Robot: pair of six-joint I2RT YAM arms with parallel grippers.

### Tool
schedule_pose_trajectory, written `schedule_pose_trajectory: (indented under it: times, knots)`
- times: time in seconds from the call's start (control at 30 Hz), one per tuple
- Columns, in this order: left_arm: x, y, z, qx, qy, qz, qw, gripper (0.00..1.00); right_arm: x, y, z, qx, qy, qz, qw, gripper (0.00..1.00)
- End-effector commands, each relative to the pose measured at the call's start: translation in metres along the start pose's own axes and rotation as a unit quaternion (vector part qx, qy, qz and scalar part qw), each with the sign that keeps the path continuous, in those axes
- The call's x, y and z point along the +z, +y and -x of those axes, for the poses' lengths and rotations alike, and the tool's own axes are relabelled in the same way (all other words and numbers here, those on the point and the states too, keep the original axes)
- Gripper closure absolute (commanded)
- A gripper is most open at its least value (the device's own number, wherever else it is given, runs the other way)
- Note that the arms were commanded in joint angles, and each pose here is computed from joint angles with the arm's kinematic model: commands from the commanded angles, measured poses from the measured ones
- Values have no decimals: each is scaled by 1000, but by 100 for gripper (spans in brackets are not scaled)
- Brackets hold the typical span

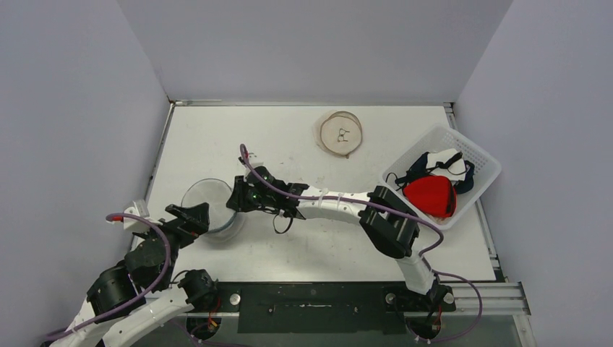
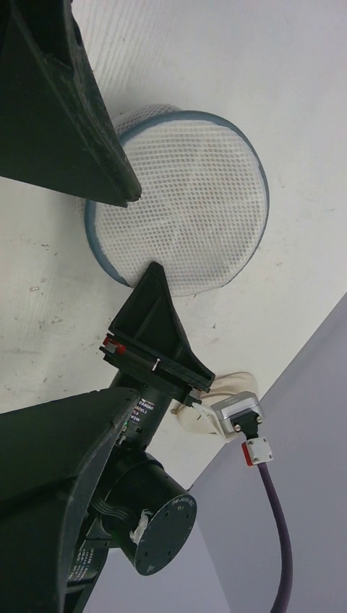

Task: Unzip the laundry bag and remove the bra
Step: Move the laundry bag to the center of the board.

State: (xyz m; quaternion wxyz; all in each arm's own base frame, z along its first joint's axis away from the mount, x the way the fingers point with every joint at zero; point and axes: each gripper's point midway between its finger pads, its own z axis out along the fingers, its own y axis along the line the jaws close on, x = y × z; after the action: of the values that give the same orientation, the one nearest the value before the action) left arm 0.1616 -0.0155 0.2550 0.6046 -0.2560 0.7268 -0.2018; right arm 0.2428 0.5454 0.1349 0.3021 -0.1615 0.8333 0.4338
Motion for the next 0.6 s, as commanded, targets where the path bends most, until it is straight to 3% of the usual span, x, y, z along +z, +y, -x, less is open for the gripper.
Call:
schedule_pose_trajectory:
  times: [0.0,0.1,0.23,0.47,0.57]
  knots:
    - [2,-4,-4,-1,2,-3,1000,4,-20,3,28,-5,-22,1,1000,90]
    - [4,-7,-9,3,8,-9,1000,4,-48,-8,43,-46,-34,-19,998,95]
    - [4,-21,-13,14,21,-38,999,4,-98,-37,22,-149,17,-64,987,95]
    - [-3,-82,-15,61,23,-193,979,4,-186,-62,-17,-216,57,-74,972,95]
    - [-2,-108,-39,97,64,-237,965,4,-213,-68,-28,-228,72,-75,968,95]
